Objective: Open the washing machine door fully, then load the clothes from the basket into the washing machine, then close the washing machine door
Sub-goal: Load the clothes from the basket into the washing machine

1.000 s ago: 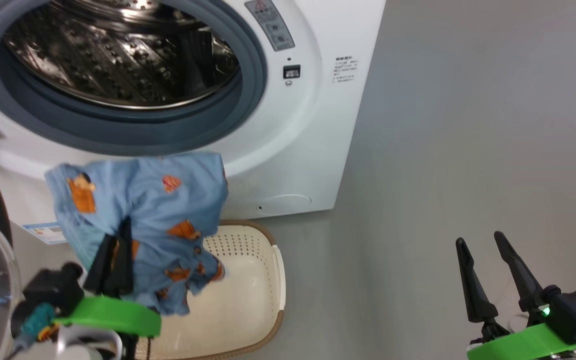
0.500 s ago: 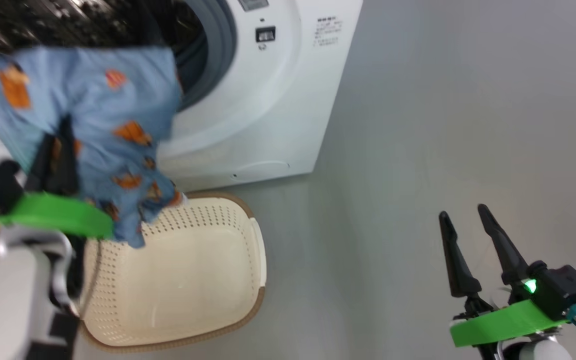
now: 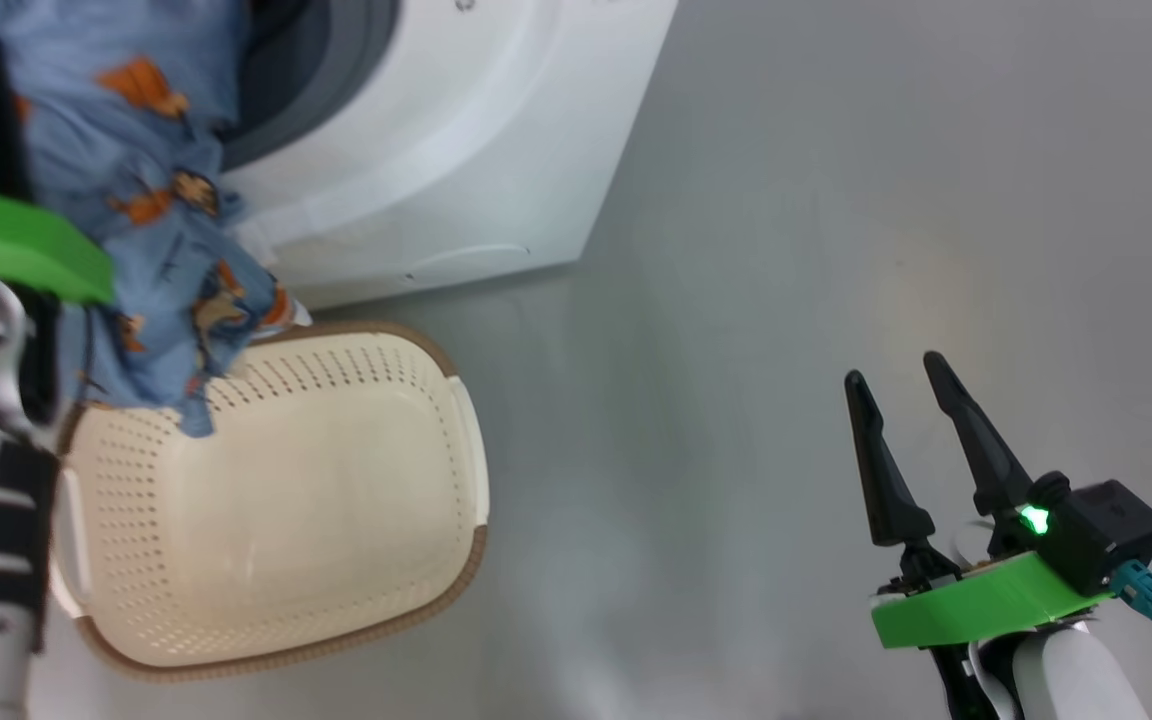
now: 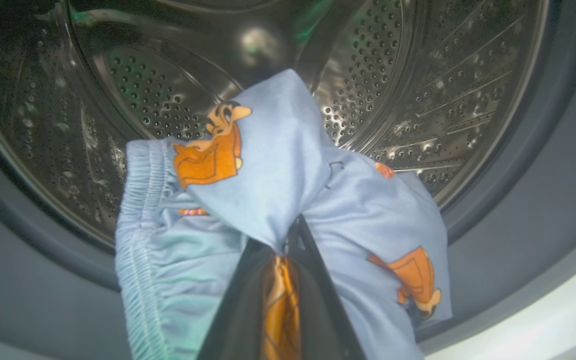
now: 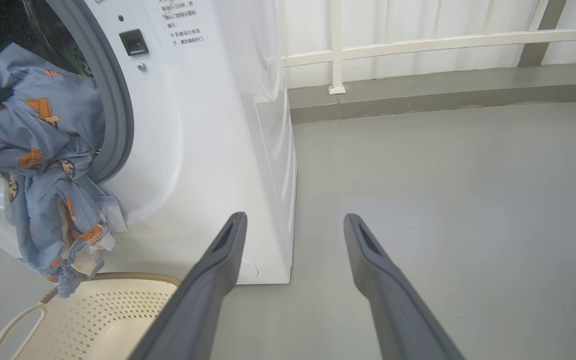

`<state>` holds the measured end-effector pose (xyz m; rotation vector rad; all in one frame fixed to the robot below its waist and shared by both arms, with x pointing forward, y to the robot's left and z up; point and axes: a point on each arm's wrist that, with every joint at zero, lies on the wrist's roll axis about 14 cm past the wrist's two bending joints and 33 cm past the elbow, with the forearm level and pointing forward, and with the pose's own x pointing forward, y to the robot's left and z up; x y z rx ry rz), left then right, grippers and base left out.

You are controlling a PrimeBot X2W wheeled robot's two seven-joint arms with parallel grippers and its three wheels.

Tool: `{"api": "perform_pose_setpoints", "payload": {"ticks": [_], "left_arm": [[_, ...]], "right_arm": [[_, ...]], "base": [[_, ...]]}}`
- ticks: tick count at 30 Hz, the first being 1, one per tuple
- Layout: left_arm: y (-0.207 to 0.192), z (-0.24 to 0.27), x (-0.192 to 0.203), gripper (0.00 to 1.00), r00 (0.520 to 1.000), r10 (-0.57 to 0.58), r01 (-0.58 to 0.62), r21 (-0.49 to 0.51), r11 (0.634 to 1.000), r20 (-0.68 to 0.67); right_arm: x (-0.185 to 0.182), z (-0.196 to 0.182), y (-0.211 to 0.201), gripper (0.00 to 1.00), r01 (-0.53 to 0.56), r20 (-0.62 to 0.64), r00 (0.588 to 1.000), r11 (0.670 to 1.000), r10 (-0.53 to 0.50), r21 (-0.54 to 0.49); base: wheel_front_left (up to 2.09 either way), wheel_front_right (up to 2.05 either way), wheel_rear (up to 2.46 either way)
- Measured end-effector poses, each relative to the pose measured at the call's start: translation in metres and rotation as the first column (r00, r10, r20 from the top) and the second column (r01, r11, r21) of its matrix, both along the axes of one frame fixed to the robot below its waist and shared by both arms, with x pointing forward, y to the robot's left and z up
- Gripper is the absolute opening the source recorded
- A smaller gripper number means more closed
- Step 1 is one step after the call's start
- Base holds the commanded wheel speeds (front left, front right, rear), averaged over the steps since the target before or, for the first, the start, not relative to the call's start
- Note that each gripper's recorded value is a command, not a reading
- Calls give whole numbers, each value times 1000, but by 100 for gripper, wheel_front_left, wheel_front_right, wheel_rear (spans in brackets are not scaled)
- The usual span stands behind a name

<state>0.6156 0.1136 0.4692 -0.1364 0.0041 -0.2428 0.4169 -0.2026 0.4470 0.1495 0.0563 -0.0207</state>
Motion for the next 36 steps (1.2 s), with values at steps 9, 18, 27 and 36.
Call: {"api": "perform_pose_setpoints", "payload": {"ticks": [9, 18, 27, 36], "left_arm": [[-2, -16, 54, 0, 1000, 5, -5, 17, 1000, -1], [1, -34, 94, 0, 1000, 23, -22, 37, 999, -14], [-5, -39, 120, 0, 999, 43, -43, 33, 999, 2], [-1, -30, 139, 0, 995, 81, -82, 31, 996, 55]], "right_arm": [[14, -24, -1, 100, -5, -52, 999, 1000, 4, -13], [21, -47, 1, 100, -21, -104, 994, 1000, 18, -21], [19, -63, 1, 100, -26, -151, 988, 999, 22, -28], [16, -73, -2, 100, -23, -181, 983, 999, 16, -38]], "base": [[0, 0, 0], [0, 0, 0], [0, 0, 0], [0, 0, 0]]}}
